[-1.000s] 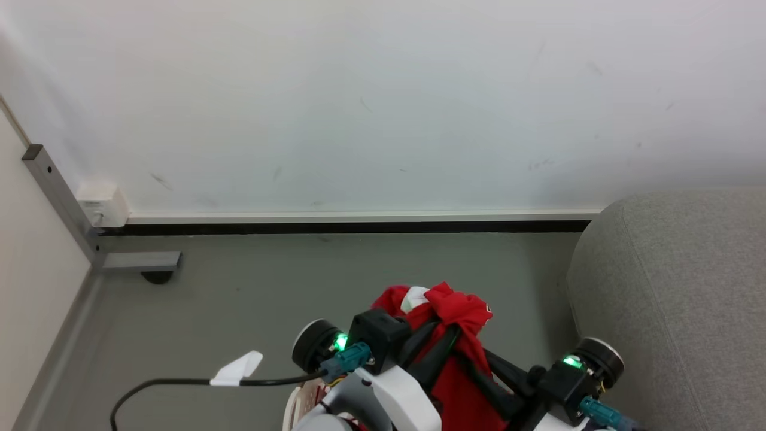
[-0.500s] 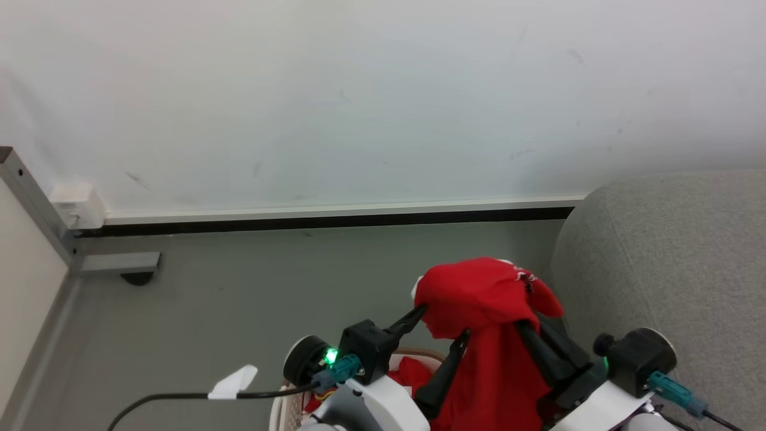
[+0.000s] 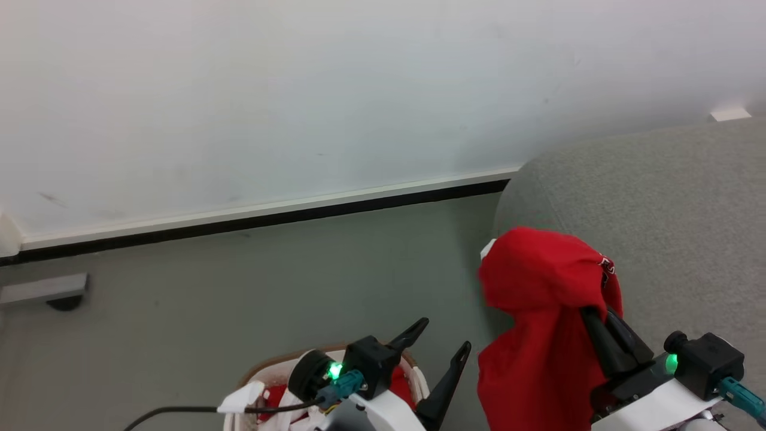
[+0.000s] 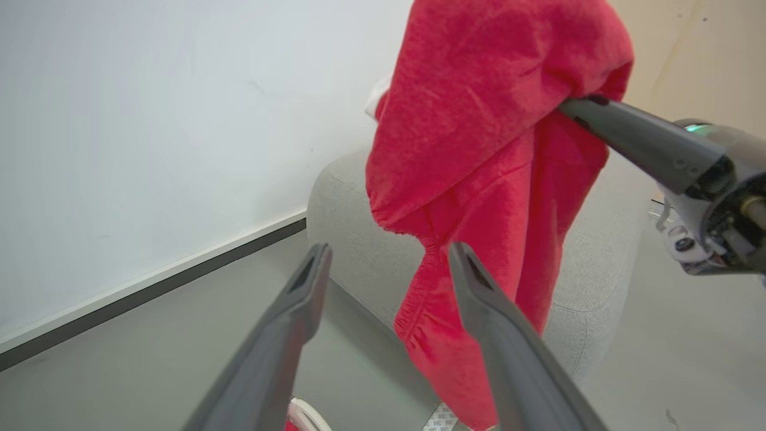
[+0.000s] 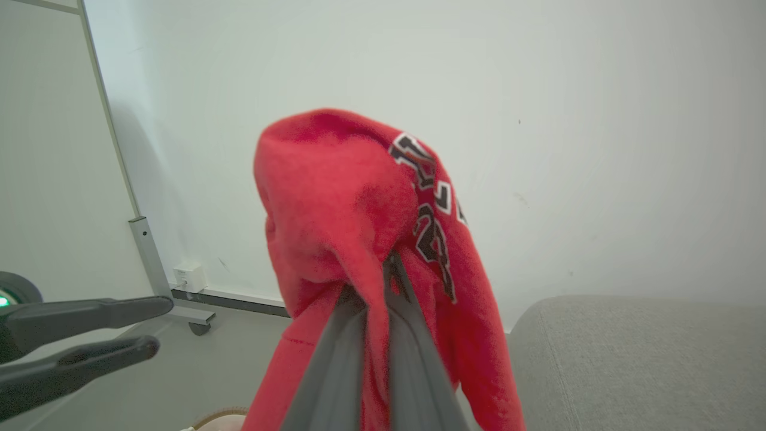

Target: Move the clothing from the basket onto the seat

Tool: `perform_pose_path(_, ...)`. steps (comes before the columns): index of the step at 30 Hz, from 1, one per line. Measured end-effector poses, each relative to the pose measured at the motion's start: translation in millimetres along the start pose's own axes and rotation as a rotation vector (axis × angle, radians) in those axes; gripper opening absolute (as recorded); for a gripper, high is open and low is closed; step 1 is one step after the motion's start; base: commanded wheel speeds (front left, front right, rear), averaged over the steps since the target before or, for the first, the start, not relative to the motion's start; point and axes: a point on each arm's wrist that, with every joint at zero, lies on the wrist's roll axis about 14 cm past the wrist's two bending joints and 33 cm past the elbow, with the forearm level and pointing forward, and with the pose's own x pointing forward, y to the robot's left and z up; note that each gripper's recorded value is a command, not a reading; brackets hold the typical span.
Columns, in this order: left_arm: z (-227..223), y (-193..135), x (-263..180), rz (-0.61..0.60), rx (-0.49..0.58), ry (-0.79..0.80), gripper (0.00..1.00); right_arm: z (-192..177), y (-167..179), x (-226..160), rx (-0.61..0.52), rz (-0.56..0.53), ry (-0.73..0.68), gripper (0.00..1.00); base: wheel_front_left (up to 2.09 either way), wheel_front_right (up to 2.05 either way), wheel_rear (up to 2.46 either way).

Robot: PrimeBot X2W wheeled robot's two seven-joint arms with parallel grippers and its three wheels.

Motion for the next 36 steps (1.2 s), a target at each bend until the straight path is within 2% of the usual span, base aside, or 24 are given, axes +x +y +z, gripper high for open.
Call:
perform_pose_path(11,-12.3,-27.7,25.9,-0.121,-0.037,0.017,1.0,-2.7,-40.3,-33.2,-0.019,-0.149,0.025,0.0,0.0,0.0,0.0)
perform_pose_path(15,-14.2,-25.8,35.8,-0.142,-0.052,0.016,1.0,-8.6,-46.6,-29.1,-0.012,-0.169,0.042,0.0,0.0,0.0,0.0)
perform_pose_path(20,-14.8,-10.8,52.8,-0.162,-0.045,0.004,1.0,1.1,-70.6,1.5,-0.042,-0.195,0.015,0.0,0.0,0.0,0.0)
perform_pose_path(25,-14.8,23.8,78.1,-0.157,-0.024,-0.023,1.0,26.5,-117.2,55.3,-0.131,-0.239,-0.052,0.0,0.0,0.0,0.0)
perform_pose_path(29,-23.4,53.0,96.1,-0.143,-0.017,-0.042,1.0,38.9,-168.5,96.1,-0.218,-0.297,-0.068,0.0,0.0,0.0,0.0)
perform_pose_path(33,-48.4,83.3,103.4,-0.1,-0.044,-0.025,1.0,37.6,-226.8,123.4,-0.256,-0.406,-0.046,0.0,0.0,0.0,0.0)
perform_pose_path(36,-71.3,99.2,102.1,-0.064,-0.077,0.005,1.0,34.3,-272.9,128.5,-0.264,-0.522,-0.025,0.0,0.0,0.0,0.0)
